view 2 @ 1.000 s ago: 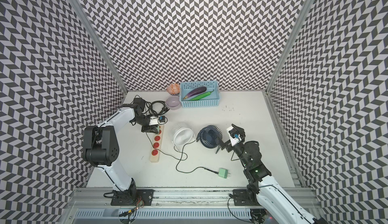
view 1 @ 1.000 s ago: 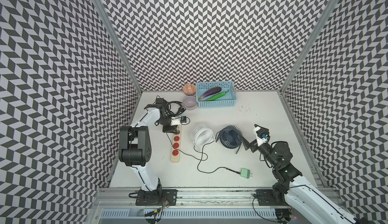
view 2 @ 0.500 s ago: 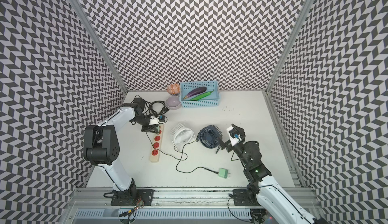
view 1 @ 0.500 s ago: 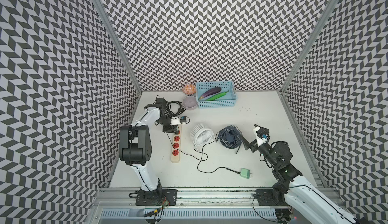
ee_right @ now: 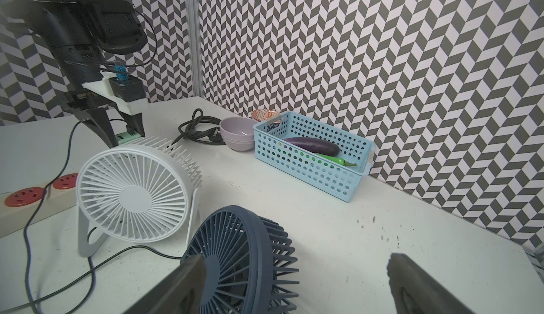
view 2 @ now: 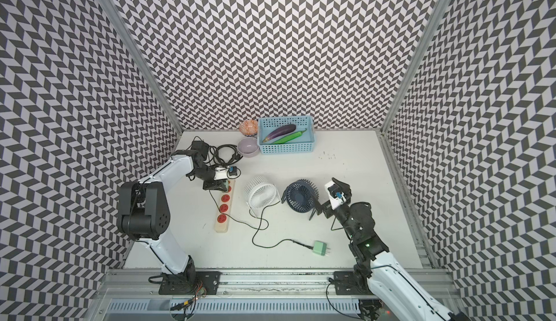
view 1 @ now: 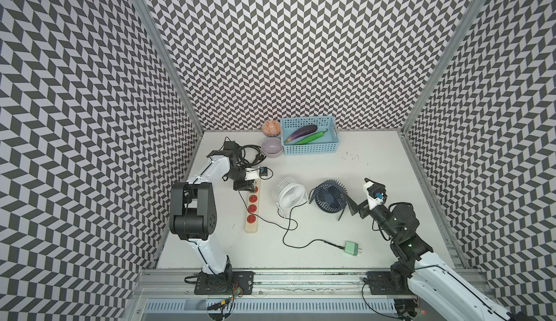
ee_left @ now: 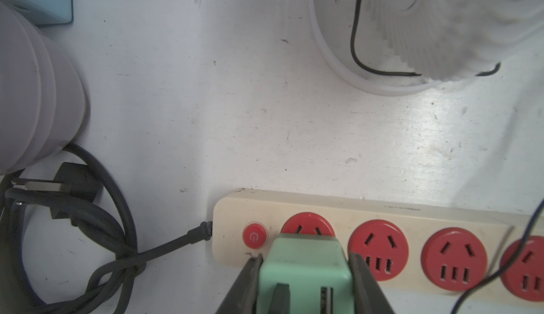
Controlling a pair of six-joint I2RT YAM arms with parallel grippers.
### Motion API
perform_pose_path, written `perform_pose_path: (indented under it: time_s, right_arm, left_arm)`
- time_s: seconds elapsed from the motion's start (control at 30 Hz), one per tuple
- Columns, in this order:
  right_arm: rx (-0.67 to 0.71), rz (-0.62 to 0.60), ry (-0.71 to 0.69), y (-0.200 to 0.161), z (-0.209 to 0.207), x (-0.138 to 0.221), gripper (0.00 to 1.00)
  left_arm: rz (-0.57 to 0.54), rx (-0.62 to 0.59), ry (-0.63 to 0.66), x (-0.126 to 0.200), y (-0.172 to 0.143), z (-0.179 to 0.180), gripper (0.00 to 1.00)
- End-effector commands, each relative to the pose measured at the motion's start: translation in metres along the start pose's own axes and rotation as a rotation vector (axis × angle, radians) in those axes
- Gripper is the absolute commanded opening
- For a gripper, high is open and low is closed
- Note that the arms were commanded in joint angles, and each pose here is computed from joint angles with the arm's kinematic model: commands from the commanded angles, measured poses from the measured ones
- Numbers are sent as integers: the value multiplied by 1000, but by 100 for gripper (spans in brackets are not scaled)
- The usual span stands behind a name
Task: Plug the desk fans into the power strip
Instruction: Insert the plug into the socket.
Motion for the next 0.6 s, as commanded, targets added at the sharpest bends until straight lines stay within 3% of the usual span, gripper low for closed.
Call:
perform_pose_path:
  time_s: [0.0,0.2,0.27,0.4,0.53,0.57]
  right_arm:
    - [3,-40,-8,7,-1,3,100]
    - [3,-45,-6,8,-1,4,100]
    - [3,-45,-4,8,-1,4,100]
    - [2,-50,-5,9,-1,5,100]
    - [1,-55,-1,10,0,5,99]
    - [1,-56,-2,10,0,5,100]
  left_arm:
    - [66,34,-104,-23,-15,-19,28]
    - [21,17,-46,4,4,0,42]
    - [16,8,-19,14,8,4,59]
    - [-2,-15,27,32,18,9,69]
    - [-26,-32,67,51,29,13,85]
    - [-34,-36,77,54,32,14,93]
Point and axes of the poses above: each gripper's point midway between its finger pads, its own x axis back along the fingers, its own z axis along the line the jaws close on, y = z × x, the point moved 2 cm from there along x, back along the fingers, and after that the axes turned 5 degrees about -x, right-handed, at the moved point
